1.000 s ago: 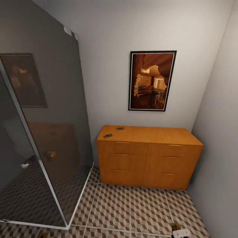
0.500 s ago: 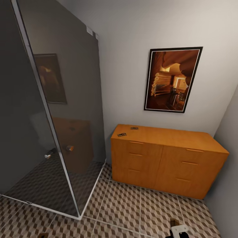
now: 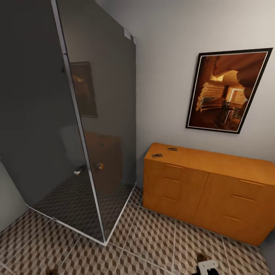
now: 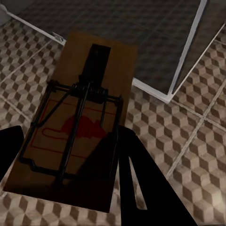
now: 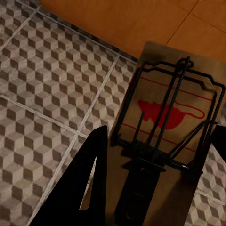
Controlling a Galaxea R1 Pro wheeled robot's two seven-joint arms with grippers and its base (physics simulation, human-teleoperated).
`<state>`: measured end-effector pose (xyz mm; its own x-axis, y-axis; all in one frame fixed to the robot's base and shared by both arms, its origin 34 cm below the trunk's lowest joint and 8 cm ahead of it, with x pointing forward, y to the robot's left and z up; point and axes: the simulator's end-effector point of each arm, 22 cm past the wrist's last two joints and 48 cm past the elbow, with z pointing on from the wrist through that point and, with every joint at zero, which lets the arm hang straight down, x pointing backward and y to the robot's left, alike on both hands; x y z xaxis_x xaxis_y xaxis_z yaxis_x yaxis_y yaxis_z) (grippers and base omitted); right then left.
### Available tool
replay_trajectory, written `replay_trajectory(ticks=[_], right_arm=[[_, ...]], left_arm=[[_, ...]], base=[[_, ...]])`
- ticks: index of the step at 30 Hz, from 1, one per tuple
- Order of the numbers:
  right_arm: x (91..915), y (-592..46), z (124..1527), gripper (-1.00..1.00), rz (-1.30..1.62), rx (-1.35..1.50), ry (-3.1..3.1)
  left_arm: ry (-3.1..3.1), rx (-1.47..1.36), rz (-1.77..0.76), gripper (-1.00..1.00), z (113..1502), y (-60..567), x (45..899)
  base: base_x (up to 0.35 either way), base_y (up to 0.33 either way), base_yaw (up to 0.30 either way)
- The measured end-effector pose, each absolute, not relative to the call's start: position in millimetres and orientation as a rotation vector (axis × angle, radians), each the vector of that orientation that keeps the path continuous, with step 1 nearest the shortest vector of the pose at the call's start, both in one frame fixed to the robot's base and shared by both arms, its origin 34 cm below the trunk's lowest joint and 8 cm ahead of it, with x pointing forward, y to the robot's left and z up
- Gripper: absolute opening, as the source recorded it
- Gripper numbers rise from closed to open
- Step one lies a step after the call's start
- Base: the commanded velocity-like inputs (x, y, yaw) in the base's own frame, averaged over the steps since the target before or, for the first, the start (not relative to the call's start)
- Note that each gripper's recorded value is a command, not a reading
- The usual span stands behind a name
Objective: Take the four mousetraps from the cabinet in the bathroom and place them on the bathroom floor. Make sure all four end up on the same floor surface, and ensure that at least two of them are either under or directly next to the same bathroom sink.
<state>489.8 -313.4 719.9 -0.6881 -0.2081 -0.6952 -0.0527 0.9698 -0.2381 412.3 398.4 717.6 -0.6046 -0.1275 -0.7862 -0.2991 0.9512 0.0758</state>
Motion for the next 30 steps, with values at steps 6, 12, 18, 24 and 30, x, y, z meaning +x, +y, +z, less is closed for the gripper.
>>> replay_trajectory(ticks=[6, 12, 18, 24, 30], right_arm=[[489, -314, 718, -1.0, -0.254, -0.181, 2.327], [488, -314, 717, -1.0, -0.254, -0.181, 2.33], [487, -314, 716, -1.0, -0.253, -0.181, 2.332], [487, -313, 716, -1.0, -0.253, -0.182, 2.333], [487, -313, 716, -1.0, -0.248, -0.183, 2.334]], left_arm=[[2.232, -0.31, 0.233, -1.0, 714, 386, 411], [2.236, -0.311, 0.232, -1.0, 712, 385, 410], [2.24, -0.308, 0.214, -1.0, 711, 376, 410], [2.242, -0.306, 0.206, -1.0, 710, 371, 411], [2.243, -0.307, 0.205, -1.0, 710, 371, 411]], base=[[0.0, 0.0, 0.295], [0.0, 0.0, 0.295], [0.0, 0.0, 0.296], [0.0, 0.0, 0.297], [0.0, 0.0, 0.298]])
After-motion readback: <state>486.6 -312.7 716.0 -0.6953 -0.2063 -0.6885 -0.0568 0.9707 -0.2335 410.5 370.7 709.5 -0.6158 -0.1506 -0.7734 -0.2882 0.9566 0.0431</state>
